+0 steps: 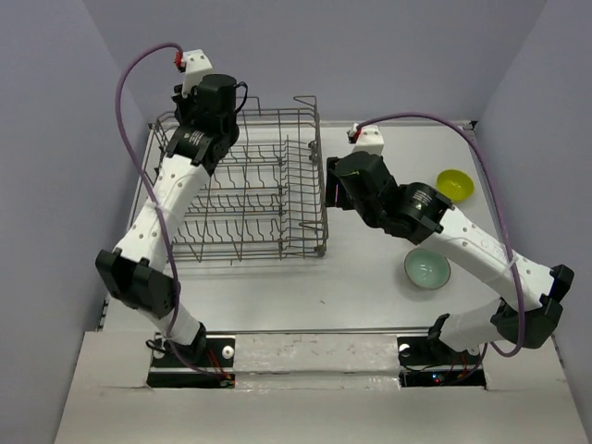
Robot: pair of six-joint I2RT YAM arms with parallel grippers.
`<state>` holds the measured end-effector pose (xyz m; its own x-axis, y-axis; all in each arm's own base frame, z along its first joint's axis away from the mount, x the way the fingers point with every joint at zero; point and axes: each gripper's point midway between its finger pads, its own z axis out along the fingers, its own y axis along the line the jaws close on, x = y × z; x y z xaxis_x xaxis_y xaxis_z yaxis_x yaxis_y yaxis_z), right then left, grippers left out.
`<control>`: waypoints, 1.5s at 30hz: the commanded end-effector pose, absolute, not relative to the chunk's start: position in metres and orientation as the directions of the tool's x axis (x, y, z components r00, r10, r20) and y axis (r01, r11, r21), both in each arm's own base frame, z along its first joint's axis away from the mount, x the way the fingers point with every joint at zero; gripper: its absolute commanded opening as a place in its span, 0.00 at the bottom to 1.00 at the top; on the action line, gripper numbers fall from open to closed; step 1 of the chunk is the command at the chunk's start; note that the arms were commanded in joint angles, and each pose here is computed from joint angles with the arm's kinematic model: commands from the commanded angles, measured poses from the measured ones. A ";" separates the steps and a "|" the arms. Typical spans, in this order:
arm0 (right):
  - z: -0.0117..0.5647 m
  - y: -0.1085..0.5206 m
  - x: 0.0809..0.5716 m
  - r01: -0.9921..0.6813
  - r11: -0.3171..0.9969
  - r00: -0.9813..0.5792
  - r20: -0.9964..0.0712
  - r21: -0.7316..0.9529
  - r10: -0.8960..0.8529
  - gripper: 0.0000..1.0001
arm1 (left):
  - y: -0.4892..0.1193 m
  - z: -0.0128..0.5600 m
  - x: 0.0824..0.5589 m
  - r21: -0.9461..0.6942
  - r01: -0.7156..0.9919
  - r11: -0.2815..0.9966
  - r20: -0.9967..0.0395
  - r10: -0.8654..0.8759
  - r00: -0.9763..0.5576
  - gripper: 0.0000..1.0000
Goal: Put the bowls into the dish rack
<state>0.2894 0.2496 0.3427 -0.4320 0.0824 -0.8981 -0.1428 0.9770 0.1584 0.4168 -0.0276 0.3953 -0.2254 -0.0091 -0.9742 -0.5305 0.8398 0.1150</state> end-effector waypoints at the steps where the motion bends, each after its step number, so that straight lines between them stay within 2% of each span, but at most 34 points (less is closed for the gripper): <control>1: 0.337 0.233 0.277 -0.111 0.979 -0.437 -0.893 0.173 0.108 0.66 | 0.005 0.426 0.421 0.189 -0.740 0.646 -0.981 0.084 -0.177 0.00; 4: 0.332 0.223 0.270 -0.104 0.980 -0.446 -0.889 0.171 0.107 0.66 | 0.005 0.409 0.441 0.316 -0.771 0.553 -0.949 0.164 -0.270 0.00; 5: 0.330 0.221 0.269 -0.100 0.981 -0.447 -0.888 0.169 0.107 0.66 | 0.005 0.412 0.444 0.302 -0.791 0.533 -0.953 0.162 -0.255 0.00; 8: 0.329 0.214 0.266 -0.091 0.984 -0.448 -0.889 0.154 0.098 0.66 | 0.006 0.402 0.447 0.428 -0.793 0.434 -0.904 0.212 -0.372 0.00; 9: 0.329 0.212 0.265 -0.091 0.984 -0.449 -0.888 0.155 0.098 0.66 | 0.005 0.406 0.449 0.377 -0.821 0.429 -0.926 0.193 -0.325 0.00; 10: 0.328 0.212 0.264 -0.092 0.984 -0.452 -0.887 0.153 0.096 0.66 | 0.007 0.396 0.447 0.498 -0.778 0.383 -0.867 0.238 -0.438 0.00; 11: 0.331 0.210 0.262 -0.096 0.982 -0.448 -0.888 0.162 0.103 0.66 | 0.006 0.396 0.449 0.463 -0.799 0.384 -0.886 0.225 -0.406 0.00; 16: 0.329 0.206 0.257 -0.105 0.980 -0.450 -0.887 0.170 0.105 0.66 | 0.003 0.367 0.456 0.573 -0.741 0.350 -0.820 0.267 -0.507 0.00; 34: 0.327 0.202 0.255 -0.109 0.980 -0.443 -0.891 0.169 0.104 0.66 | -0.021 0.285 0.475 0.727 -0.607 0.321 -0.687 0.349 -0.638 0.00; 45: 0.326 0.201 0.254 -0.110 0.979 -0.443 -0.890 0.169 0.104 0.66 | -0.023 0.267 0.482 0.767 -0.567 0.300 -0.641 0.365 -0.675 0.00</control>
<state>0.2546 0.2025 0.3104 -0.4833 0.0587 -0.8735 -0.1144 0.9850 0.1294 0.4853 -0.0243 0.2468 -0.7308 0.4117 -0.5445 -0.4708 0.2737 0.8387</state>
